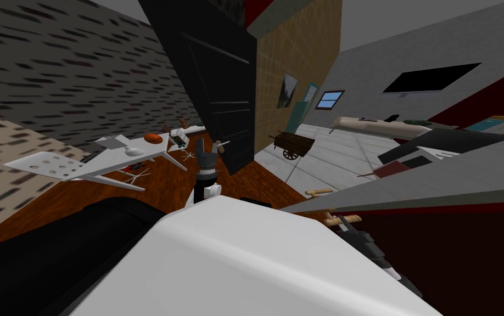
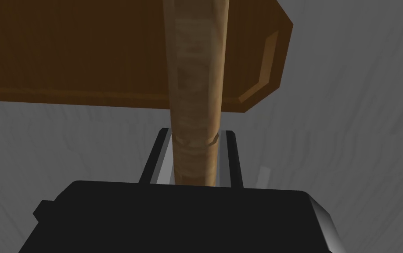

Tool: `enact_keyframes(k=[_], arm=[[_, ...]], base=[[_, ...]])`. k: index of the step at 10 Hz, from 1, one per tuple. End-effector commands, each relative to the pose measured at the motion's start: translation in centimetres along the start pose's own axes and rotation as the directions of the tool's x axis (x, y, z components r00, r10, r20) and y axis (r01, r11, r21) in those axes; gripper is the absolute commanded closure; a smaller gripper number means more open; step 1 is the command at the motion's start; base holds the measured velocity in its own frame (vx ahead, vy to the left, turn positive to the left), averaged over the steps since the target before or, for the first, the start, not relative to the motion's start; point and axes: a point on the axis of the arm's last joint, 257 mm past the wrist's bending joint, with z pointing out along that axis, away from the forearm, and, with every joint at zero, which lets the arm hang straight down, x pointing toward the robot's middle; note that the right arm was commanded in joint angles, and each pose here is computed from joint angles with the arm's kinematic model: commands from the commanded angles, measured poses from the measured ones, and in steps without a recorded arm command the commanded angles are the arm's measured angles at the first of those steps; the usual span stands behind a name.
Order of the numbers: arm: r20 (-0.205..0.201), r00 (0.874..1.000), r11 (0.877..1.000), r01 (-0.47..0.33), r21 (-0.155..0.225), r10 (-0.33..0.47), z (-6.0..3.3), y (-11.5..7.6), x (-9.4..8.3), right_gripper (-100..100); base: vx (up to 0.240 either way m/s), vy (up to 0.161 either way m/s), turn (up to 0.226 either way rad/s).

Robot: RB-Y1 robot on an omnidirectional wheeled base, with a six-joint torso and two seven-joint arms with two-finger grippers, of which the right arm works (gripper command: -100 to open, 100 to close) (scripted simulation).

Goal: Pull the door open

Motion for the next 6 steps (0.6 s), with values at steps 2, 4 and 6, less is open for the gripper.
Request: enact_keyframes(k=[2,4,6], arm=[[-0.044,0.999,1.0,-0.006,0.011,0.007,-0.92,-0.5,1.6,100],[-0.066,0.998,1.0,-0.006,0.013,0.006,-1.36,-0.6,2.3,100],[-0.102,0.995,1.0,-0.006,0.012,0.007,-2.04,-0.5,3.3,100]], base=[[-0.148,-0.069,-0.014],[-0.103,-0.09,-0.021],[-0.049,-0.089,0.002]])
